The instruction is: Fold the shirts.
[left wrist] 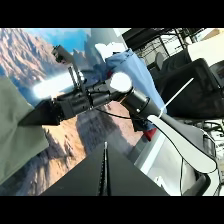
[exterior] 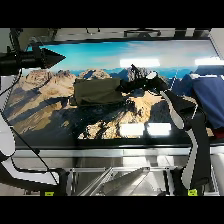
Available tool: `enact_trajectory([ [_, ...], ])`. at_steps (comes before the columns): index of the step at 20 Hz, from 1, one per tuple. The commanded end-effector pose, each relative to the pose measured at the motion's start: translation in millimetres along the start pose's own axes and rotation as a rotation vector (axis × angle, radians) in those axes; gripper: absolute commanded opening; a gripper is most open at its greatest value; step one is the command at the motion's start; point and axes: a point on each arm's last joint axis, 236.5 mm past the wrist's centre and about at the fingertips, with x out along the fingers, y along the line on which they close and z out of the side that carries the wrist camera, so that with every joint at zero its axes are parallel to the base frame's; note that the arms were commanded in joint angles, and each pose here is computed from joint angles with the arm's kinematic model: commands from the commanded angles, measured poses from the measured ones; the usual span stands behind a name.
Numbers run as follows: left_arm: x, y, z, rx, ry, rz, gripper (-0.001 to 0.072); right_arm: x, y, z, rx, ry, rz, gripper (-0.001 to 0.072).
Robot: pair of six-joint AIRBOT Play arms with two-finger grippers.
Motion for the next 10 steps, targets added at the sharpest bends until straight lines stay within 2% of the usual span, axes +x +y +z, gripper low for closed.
enact_trajectory([
  [1, 0, -1, -2, 0.001, 0.009, -0.003, 0.0017, -5, 23, 10, -0.008, -0.037, 0.061, 0.0014],
  [5, 0, -1, -3, 0.001, 0.014, -0.006, 0.0017, -34, 30, 26, -0.001, -0.075, 0.020, 0.0013],
  [7, 0, -1, -3, 0.001, 0.015, -0.006, 0.0017, -78, 17, 45, 0.001, -0.126, -0.098, 0.0012],
  [10, 0, -2, -6, 0.001, 0.023, -0.011, 0.0017, -189, -3, 85, 0.032, -0.298, -0.276, 0.0012],
])
